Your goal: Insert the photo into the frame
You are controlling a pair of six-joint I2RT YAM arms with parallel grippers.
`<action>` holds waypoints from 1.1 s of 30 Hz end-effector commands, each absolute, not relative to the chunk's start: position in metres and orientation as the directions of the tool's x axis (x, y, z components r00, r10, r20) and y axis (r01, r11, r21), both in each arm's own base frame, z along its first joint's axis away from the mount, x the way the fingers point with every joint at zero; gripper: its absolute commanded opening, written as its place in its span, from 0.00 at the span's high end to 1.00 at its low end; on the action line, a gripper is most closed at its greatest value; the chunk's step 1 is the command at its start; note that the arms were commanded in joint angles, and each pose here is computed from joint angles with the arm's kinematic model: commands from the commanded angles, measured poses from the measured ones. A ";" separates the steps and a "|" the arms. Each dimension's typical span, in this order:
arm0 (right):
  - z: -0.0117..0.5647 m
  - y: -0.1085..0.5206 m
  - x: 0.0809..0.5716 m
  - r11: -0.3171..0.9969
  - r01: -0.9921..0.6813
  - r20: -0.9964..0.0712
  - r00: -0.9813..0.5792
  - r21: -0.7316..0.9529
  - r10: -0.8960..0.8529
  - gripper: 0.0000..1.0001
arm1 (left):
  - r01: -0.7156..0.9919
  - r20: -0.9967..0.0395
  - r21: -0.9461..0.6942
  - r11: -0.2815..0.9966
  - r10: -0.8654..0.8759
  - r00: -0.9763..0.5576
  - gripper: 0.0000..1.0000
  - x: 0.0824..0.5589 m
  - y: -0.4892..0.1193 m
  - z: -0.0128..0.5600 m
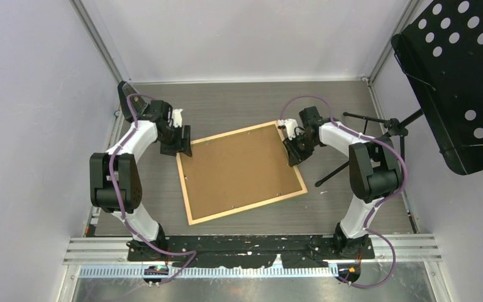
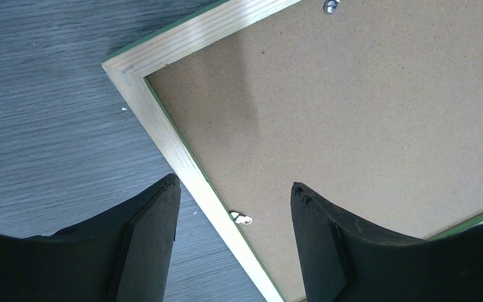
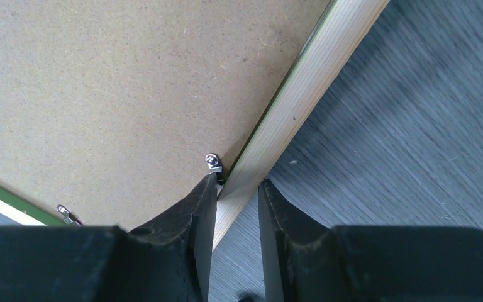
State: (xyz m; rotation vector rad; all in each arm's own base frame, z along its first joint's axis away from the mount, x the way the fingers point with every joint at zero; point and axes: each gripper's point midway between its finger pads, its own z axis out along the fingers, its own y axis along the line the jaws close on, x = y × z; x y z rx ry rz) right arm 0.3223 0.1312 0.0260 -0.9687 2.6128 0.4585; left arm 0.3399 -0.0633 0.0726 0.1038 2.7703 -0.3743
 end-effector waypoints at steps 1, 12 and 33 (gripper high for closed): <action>0.045 0.146 0.336 0.674 -0.720 -0.505 -0.649 0.167 -0.568 0.79 | 0.135 -0.374 -0.259 0.956 0.029 -0.927 0.36 0.349 -0.065 0.083; 0.063 0.152 0.339 0.689 -0.703 -0.544 -0.653 0.177 -0.527 0.35 | 0.135 -0.378 -0.261 0.956 0.027 -0.925 0.36 0.349 -0.064 0.085; 0.041 0.141 0.330 0.683 -0.711 -0.482 -0.663 0.165 -0.573 0.43 | 0.135 -0.380 -0.274 0.952 0.022 -0.925 0.35 0.348 -0.065 0.086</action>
